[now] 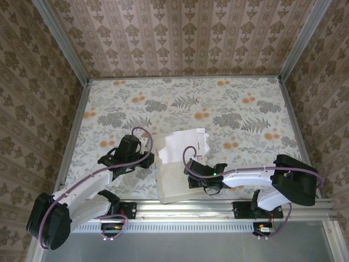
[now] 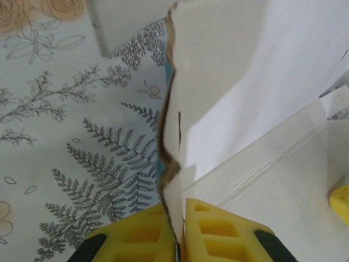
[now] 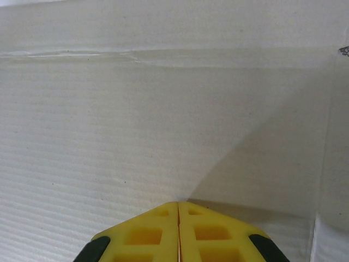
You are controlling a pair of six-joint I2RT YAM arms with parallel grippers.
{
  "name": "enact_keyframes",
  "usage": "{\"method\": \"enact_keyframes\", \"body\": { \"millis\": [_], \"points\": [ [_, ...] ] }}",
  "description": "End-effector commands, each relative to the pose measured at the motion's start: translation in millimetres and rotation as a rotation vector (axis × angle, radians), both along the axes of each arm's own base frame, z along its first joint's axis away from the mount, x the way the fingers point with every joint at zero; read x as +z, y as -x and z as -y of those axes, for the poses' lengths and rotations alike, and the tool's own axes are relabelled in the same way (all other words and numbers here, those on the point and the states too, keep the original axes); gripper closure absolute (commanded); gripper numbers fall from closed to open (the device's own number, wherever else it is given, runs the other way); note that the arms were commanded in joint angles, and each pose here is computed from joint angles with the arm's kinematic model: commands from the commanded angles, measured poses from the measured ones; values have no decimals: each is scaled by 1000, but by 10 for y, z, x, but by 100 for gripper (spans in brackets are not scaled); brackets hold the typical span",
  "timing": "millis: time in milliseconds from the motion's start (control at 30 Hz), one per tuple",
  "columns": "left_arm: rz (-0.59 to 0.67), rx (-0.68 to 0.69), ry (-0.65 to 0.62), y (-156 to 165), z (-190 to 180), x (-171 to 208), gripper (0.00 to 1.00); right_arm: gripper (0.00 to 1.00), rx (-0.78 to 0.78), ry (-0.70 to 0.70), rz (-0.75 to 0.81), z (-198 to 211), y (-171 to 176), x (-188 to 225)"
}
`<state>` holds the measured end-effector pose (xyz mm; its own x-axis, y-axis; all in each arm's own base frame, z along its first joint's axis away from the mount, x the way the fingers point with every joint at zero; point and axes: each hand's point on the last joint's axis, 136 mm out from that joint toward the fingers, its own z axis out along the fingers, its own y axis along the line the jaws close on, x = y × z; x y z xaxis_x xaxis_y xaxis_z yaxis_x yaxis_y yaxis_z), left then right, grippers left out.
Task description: Fold the paper box
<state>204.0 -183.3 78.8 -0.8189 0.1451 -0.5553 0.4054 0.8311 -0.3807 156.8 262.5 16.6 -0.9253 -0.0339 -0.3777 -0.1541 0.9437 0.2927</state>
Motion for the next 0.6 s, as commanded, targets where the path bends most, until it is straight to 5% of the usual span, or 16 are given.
{"method": "enact_keyframes", "body": {
  "millis": [0,567],
  "points": [
    [29,25,-5,-28,3,-9,90,90,-68,22,22,46,-51,-39],
    [209,-59,103,-349,419,192,100,91,-386,-49,116,295,-263,-42]
  ]
}}
